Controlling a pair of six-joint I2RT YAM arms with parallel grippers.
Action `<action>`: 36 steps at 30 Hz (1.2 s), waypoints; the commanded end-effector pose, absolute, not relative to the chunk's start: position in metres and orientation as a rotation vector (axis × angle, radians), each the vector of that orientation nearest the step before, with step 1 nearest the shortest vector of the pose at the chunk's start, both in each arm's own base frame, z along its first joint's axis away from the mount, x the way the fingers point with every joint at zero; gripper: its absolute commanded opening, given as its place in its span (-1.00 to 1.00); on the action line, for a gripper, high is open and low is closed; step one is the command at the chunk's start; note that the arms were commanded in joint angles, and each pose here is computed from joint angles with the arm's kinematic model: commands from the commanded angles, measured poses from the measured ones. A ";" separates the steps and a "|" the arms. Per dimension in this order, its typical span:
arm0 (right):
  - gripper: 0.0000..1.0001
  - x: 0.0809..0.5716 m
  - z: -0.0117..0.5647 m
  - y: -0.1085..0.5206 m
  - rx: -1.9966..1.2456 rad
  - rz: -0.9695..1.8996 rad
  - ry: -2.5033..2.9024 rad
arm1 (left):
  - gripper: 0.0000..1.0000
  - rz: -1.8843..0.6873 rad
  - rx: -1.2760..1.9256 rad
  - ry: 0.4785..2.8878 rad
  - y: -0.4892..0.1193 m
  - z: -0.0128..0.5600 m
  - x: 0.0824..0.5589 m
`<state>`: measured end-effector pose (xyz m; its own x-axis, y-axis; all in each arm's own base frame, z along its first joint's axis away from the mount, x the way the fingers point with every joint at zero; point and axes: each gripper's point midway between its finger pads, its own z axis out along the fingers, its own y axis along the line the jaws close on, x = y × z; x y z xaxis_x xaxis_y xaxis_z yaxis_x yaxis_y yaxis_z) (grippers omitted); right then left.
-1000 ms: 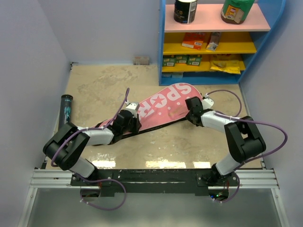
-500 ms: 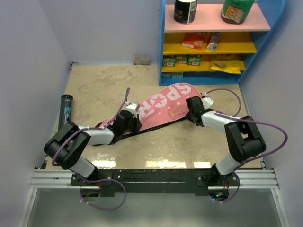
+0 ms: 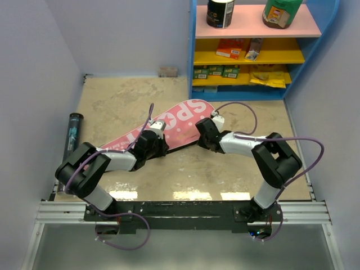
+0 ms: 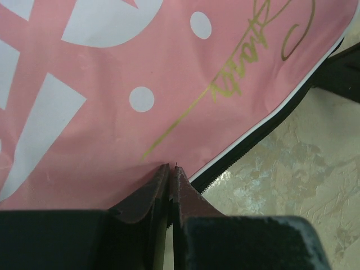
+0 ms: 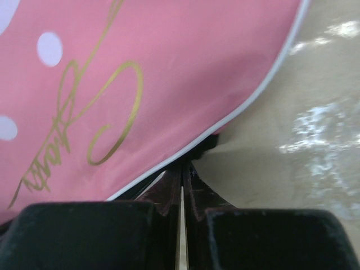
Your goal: Pack up the badminton gear
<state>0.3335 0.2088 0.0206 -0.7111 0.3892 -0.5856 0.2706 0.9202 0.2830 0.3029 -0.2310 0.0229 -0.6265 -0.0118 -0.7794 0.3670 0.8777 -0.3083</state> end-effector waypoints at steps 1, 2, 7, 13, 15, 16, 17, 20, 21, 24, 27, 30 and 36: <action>-1.00 0.300 0.007 0.254 0.406 0.383 2.540 | -0.78 -0.564 0.312 2.308 -0.224 -0.007 0.276; -1.00 0.298 0.006 0.251 0.417 0.374 2.540 | -0.78 -0.566 0.315 2.306 -0.224 -0.007 0.276; -1.00 0.299 0.019 0.235 0.475 0.314 2.491 | -0.75 -0.616 0.323 2.265 -0.229 0.008 0.275; -1.00 0.297 0.028 0.225 0.491 0.308 2.470 | 0.02 -0.608 0.300 2.174 -0.226 0.060 0.282; -1.00 0.295 0.029 0.228 0.483 0.336 2.474 | 0.22 -0.590 0.272 2.140 -0.224 0.077 0.287; -1.00 0.294 0.028 0.228 0.484 0.338 2.477 | 0.27 -0.542 0.250 2.157 -0.217 0.075 0.289; -1.00 0.292 0.027 0.228 0.481 0.343 2.481 | 0.34 -0.515 0.238 2.148 -0.216 0.082 0.296; -1.00 0.288 0.026 0.224 0.478 0.338 2.478 | 0.46 -0.394 0.222 2.160 -0.205 0.090 0.309; -1.00 0.290 0.031 0.221 0.481 0.341 2.462 | 0.47 -0.370 0.226 2.166 -0.204 0.091 0.312; -1.00 0.288 0.035 0.215 0.475 0.343 2.453 | 0.50 -0.270 0.249 2.208 -0.198 0.084 0.321; -1.00 0.291 0.041 0.202 0.493 0.351 2.434 | 0.53 -0.193 0.287 2.226 -0.195 0.076 0.330; -1.00 0.293 0.039 0.183 0.512 0.351 2.424 | 0.57 -0.131 0.320 2.225 -0.190 0.068 0.336; -1.00 0.294 0.049 0.174 0.473 0.362 2.409 | 0.64 -0.005 0.424 2.213 -0.187 0.056 0.353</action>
